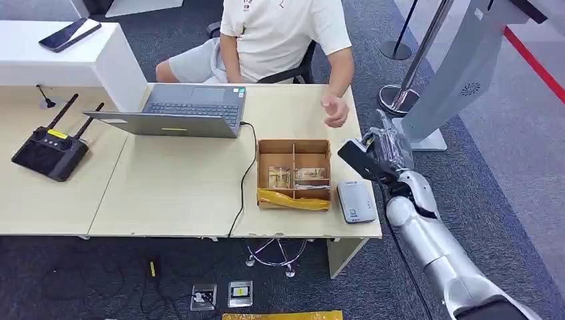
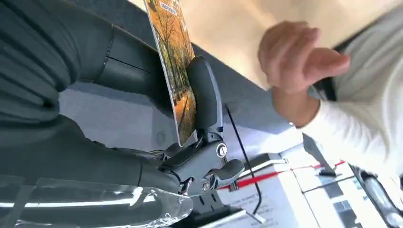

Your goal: Pass the card to the sensor for recognition and then transmit it.

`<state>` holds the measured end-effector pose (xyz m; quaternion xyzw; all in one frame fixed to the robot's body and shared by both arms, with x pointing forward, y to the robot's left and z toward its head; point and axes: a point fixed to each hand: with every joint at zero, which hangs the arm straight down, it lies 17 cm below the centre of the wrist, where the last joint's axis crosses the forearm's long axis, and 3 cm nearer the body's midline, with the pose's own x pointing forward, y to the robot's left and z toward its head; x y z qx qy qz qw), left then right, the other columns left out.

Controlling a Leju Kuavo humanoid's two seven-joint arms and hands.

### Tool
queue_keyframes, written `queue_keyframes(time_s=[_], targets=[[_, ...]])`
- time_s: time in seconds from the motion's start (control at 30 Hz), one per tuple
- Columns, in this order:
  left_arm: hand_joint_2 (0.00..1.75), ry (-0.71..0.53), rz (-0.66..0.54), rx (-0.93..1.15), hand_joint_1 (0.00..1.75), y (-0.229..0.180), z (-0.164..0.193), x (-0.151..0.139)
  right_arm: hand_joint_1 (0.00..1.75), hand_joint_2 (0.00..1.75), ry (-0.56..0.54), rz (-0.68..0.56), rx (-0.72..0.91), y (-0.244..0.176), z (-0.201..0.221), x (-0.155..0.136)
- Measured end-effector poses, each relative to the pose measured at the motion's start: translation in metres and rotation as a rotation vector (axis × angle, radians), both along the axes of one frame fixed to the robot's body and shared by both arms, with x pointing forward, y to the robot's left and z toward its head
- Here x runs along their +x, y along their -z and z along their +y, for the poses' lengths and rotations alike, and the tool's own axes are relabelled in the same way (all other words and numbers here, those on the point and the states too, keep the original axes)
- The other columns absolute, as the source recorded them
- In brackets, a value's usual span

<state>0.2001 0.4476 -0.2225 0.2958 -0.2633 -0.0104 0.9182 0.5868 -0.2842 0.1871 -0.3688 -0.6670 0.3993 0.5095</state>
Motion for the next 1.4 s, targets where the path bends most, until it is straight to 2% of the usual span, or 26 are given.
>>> queue_keyframes(time_s=[0.23, 0.47, 0.53, 0.73, 0.83, 0.87, 0.9, 0.93, 0.97, 1.17, 1.4], targets=[[0.0, 0.04, -0.008, 0.01, 0.0, -0.001, -0.003, 0.003, 1.75, 1.75, -0.027, -0.177, 0.049, -0.119, -0.003, 0.029], [0.0, 0.081, -0.014, 0.019, 0.0, -0.002, -0.007, 0.007, 1.75, 1.75, -0.056, -0.315, 0.037, -0.214, 0.0, 0.042], [0.0, 0.095, -0.014, 0.021, 0.0, -0.002, -0.009, 0.009, 1.75, 1.75, -0.059, -0.34, 0.025, -0.233, 0.003, 0.047], [0.0, 0.109, -0.015, 0.018, 0.0, -0.002, -0.012, 0.012, 1.71, 1.75, -0.055, -0.305, -0.021, -0.23, 0.017, 0.063], [0.0, 0.119, -0.016, 0.016, 0.0, -0.003, -0.014, 0.014, 1.4, 1.75, -0.048, -0.265, -0.035, -0.217, 0.02, 0.071], [0.0, 0.121, -0.015, 0.014, 0.0, -0.002, -0.014, 0.013, 0.56, 1.75, -0.048, -0.255, -0.038, -0.213, 0.022, 0.071], [0.0, 0.122, -0.014, 0.014, 0.0, -0.002, -0.013, 0.013, 0.09, 1.75, -0.049, -0.244, -0.039, -0.208, 0.024, 0.072], [0.0, 0.121, -0.013, 0.014, 0.0, -0.002, -0.012, 0.013, 0.09, 1.75, -0.045, -0.228, -0.042, -0.202, 0.024, 0.074], [0.0, 0.119, -0.012, 0.015, 0.0, -0.003, -0.012, 0.013, 0.0, 1.75, -0.045, -0.216, -0.044, -0.197, 0.025, 0.075], [0.0, 0.113, -0.006, 0.014, 0.0, -0.002, -0.01, 0.011, 0.0, 1.75, -0.019, -0.153, -0.054, -0.171, 0.022, 0.08], [0.0, 0.115, -0.003, 0.016, 0.0, -0.002, -0.01, 0.011, 0.0, 1.75, -0.02, -0.129, -0.018, -0.161, 0.02, 0.08]])
